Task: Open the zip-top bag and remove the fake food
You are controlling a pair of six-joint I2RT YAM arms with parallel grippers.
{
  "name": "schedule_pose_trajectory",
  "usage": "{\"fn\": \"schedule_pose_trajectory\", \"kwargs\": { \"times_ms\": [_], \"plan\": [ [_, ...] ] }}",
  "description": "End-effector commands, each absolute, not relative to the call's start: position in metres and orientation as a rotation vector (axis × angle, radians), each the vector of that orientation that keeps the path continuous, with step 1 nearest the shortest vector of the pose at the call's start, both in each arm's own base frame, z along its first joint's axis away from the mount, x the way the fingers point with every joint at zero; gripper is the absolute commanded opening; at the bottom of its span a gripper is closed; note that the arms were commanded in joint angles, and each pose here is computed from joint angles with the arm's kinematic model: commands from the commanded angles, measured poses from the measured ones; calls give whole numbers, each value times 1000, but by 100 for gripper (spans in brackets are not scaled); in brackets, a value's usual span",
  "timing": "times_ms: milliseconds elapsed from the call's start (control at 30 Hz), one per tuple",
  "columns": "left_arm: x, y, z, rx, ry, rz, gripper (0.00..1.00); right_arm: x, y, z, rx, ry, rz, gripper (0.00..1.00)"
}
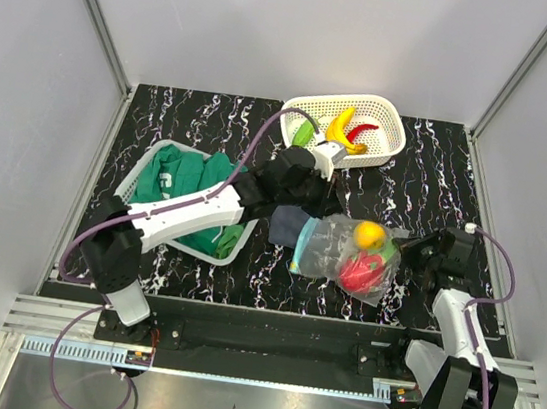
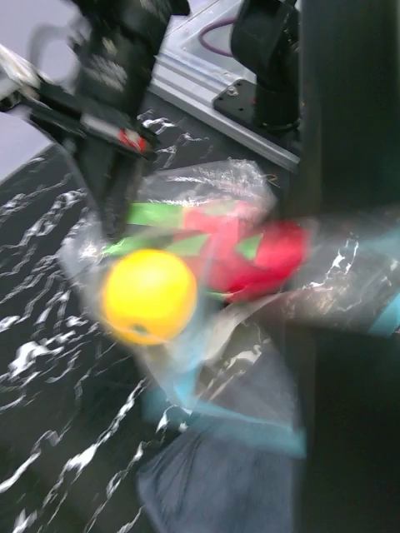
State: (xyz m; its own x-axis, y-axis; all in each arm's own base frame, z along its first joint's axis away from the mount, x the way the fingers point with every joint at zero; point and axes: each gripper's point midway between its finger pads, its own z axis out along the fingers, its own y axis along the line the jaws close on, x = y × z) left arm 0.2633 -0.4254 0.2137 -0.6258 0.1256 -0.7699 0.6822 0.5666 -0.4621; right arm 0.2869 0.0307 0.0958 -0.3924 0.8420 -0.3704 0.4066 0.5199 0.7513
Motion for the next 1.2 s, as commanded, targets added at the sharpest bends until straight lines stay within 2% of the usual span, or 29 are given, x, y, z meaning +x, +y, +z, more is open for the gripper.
{"fn": "schedule_pose_trajectory", "kwargs": {
  "times_ms": [0,33,133,167,267,367,400,433,467,567,667,733,767,800,867,967,1000,1167],
  "plan": [
    [260,-433,260,661,1976,-1132,0,288,14,90,973,2059,587,3],
    [258,-435,259,667,1976,-1146,0,289,15,91,965,2058,596,17],
    [258,-445,246,695,2013,-1154,0,288,18,89,968,2093,610,48],
    [258,-446,242,698,2033,-1151,0,288,19,88,961,2109,610,65],
    [256,-444,237,695,2061,-1145,0,281,16,84,966,2175,557,79],
    [265,-427,240,657,2076,-1025,0,278,12,97,949,2217,514,82],
    [276,-416,236,607,2091,-933,0,281,10,109,932,2205,505,87],
    [280,-407,235,580,2101,-883,10,275,10,110,936,2229,488,91],
    [286,-392,233,537,2129,-832,18,274,8,117,927,2220,477,99],
    [301,-364,221,435,2177,-792,31,271,8,143,899,2199,459,100],
    [301,-348,209,370,2197,-816,29,273,21,168,797,2221,462,100],
    [294,-343,227,356,2121,-873,31,278,36,185,703,2254,460,100],
    [293,-344,236,344,2072,-904,35,280,43,181,681,2308,449,100],
    [291,-340,230,331,2085,-901,47,281,59,193,605,2334,452,100],
    [295,-338,217,294,2142,-911,54,284,71,200,570,2355,467,100],
    [289,-354,196,341,2227,-1070,62,286,89,224,496,2332,549,100],
    [290,-358,193,346,2242,-1091,69,285,95,230,472,2331,585,100],
    [298,-359,164,314,2300,-1036,75,285,93,216,445,2430,522,100]
  ]
}}
